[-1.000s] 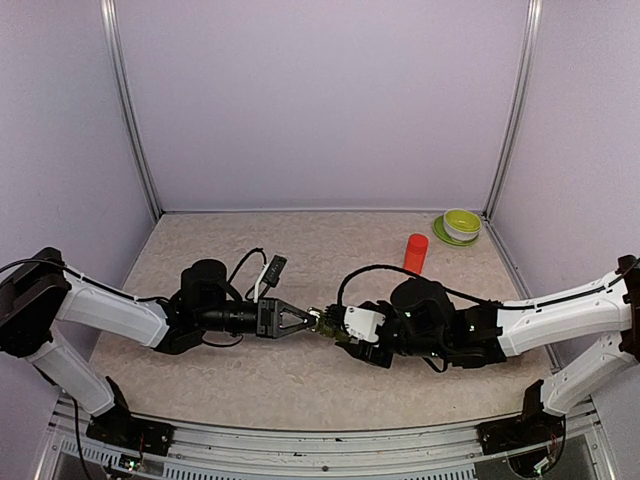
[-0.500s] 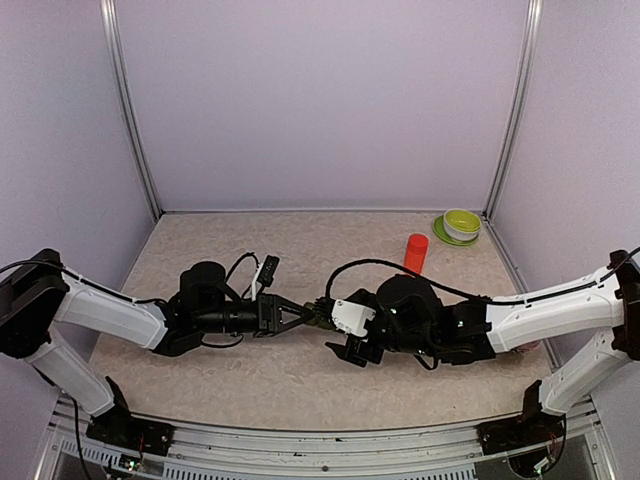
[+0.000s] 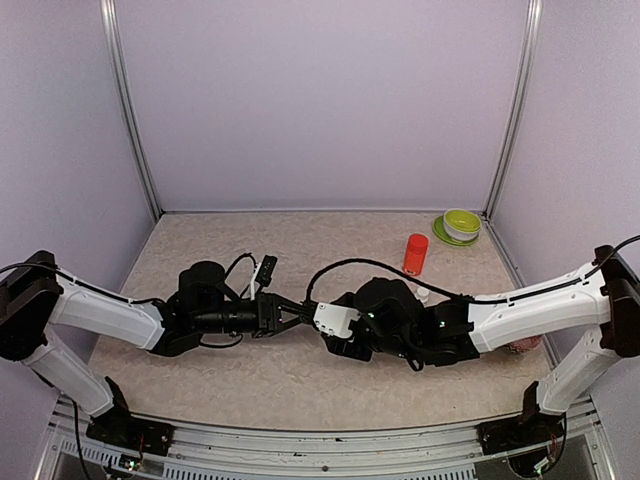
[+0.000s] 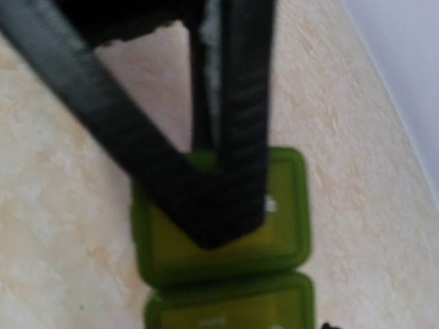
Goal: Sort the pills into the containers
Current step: Open the lid of the pill container from the compartment of the pill container.
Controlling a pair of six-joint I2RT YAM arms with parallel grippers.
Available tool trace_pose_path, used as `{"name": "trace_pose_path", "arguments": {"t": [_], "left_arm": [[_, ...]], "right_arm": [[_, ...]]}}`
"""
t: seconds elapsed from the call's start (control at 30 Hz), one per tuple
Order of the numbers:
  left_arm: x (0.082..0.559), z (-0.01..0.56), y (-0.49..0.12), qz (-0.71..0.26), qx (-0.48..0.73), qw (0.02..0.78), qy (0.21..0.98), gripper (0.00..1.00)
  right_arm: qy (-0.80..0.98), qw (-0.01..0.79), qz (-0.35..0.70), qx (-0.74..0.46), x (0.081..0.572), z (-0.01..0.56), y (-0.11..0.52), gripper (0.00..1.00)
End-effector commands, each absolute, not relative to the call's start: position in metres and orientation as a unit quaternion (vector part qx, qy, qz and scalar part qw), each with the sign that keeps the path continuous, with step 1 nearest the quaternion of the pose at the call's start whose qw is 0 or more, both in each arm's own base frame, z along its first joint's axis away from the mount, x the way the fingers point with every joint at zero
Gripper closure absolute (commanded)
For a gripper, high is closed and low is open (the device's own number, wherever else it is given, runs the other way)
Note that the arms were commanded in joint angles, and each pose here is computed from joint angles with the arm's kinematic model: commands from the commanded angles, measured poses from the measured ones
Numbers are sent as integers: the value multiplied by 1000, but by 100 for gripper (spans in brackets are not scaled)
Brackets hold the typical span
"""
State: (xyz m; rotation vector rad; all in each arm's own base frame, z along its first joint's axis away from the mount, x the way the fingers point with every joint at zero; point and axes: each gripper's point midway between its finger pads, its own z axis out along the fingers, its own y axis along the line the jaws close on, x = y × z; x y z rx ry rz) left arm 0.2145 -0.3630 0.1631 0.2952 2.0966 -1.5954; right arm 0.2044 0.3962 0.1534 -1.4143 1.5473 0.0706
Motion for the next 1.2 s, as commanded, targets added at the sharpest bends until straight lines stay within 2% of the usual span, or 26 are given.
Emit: {"name": "trace_pose_path", "arguments": {"t": [0.0,0.37,0.53,0.63,0.83,0.93,1.07,1.17], "left_arm": [[213,169,-362,-584,108,250,765,78],[215,166,-365,-583,103,244,768,76],[215,166,-366,-585,103,243,767,76],[216,166,-366,-585,103,242,767,75],[217,165,-367,-583,105,242,769,75],[218,164,-367,-578,105,245,771,75],[217,162,-365,-576,104,247,772,75],[218,163,-364,-574,106,251,772,75]], "right_arm": [[630,507,4,-588,206,162,400,39],[610,510,-25,-606,203,161,407,40],[609,501,-36,-614,204,153,410,47],[610,502,-40,-612,205,152,411,57],[609,502,-36,-613,204,154,412,71],[611,498,-23,-614,201,155,413,82],[616,495,-4,-613,197,156,415,85],[619,486,15,-617,191,156,418,79]]}}
